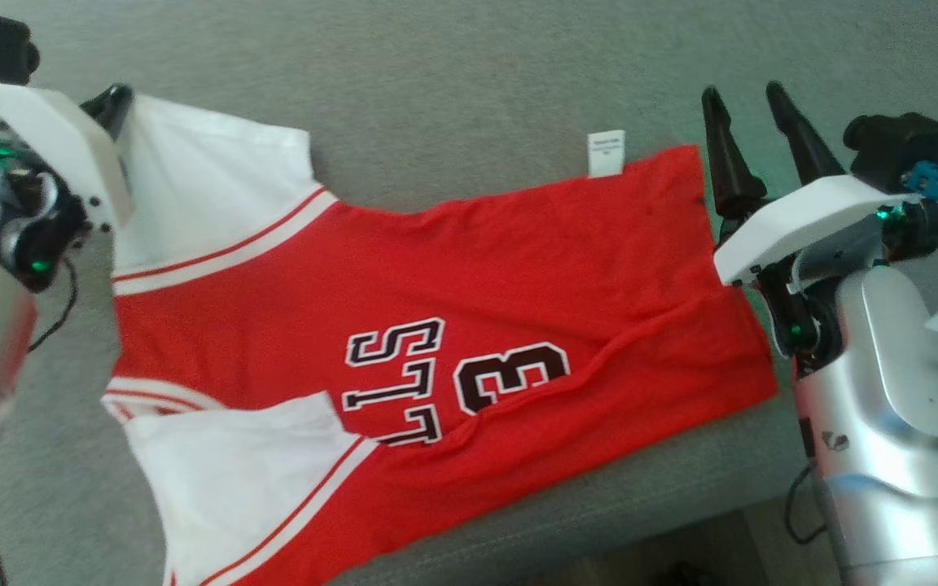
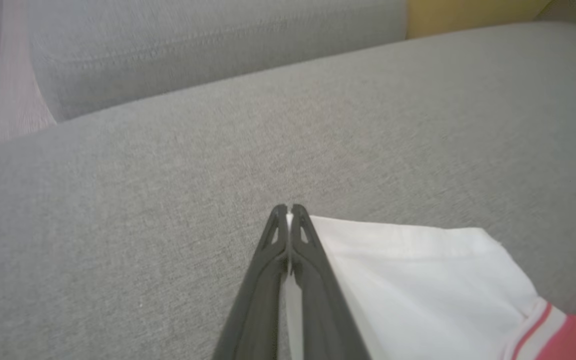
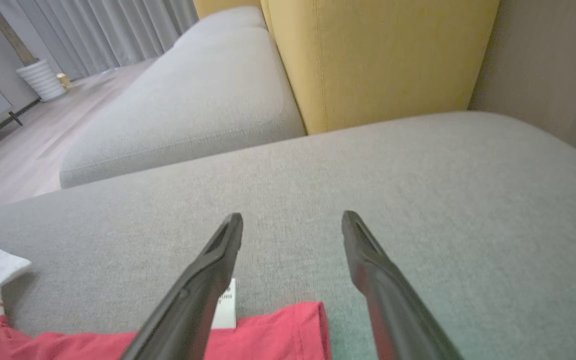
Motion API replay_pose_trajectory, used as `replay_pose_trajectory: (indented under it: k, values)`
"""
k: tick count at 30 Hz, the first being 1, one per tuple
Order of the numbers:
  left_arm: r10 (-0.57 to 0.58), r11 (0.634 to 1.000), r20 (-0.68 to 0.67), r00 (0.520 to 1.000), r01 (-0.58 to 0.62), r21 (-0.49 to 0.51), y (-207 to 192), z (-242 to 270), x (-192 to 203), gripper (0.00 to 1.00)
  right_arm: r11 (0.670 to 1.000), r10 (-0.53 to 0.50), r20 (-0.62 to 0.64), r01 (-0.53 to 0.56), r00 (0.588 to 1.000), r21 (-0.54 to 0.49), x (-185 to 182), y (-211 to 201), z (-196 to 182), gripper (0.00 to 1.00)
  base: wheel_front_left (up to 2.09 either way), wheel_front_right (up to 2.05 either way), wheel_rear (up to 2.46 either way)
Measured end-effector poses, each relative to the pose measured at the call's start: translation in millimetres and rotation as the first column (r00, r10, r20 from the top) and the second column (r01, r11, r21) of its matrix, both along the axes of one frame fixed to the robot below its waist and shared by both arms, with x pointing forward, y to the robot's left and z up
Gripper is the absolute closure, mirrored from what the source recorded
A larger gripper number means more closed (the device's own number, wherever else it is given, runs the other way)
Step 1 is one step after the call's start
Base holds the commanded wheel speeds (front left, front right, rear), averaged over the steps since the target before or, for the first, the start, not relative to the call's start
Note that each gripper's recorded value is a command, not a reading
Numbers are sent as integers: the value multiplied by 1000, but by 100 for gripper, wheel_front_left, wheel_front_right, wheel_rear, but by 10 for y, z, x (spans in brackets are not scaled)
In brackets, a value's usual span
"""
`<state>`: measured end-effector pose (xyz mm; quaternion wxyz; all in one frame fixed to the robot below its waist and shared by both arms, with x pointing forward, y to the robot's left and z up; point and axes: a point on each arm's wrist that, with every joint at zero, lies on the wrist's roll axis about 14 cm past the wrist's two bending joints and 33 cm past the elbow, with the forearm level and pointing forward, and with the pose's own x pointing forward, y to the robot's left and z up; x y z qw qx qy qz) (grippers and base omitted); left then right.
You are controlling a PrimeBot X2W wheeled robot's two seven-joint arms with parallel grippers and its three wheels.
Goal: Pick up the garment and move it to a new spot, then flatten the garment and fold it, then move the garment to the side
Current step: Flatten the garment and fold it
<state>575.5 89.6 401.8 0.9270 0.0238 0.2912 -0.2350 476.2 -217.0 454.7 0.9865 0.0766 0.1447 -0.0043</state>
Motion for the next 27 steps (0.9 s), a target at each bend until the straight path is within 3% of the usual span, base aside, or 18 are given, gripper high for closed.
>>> replay_pose_trajectory:
  k: [4, 13, 22, 23, 24, 25, 27]
  values:
    - [31, 997, 71, 997, -26, -71, 40, 212, -77, 100, 1000, 31, -121, -30, 992, 4, -34, 54, -220, 0, 0, 0, 0]
    - [81, 987, 64, 995, -71, -148, 232, 243, -577, 100, 994, 81, -359, -101, 930, -37, -140, 14, -659, 0, 0, 0, 0]
    - [106, 981, 83, 991, -91, -172, 296, 343, -745, 100, 993, 94, -449, -116, 889, -21, -217, 41, -849, 0, 0, 0, 0]
    - [110, 981, 84, 990, -94, -172, 302, 345, -758, 100, 993, 96, -454, -118, 886, -20, -223, 46, -859, 33, 0, 0, 0]
    - [113, 980, 83, 990, -97, -175, 305, 348, -771, 100, 993, 101, -459, -120, 882, -14, -227, 57, -864, 79, 0, 0, 0]
    - [117, 979, 82, 990, -101, -176, 310, 348, -782, 100, 992, 103, -458, -122, 883, -11, -218, 63, -855, 100, 0, 0, 0]
    - [124, 979, 85, 989, -108, -173, 328, 353, -794, 100, 992, 105, -448, -123, 888, -12, -191, 60, -830, 100, 0, 0, 0]
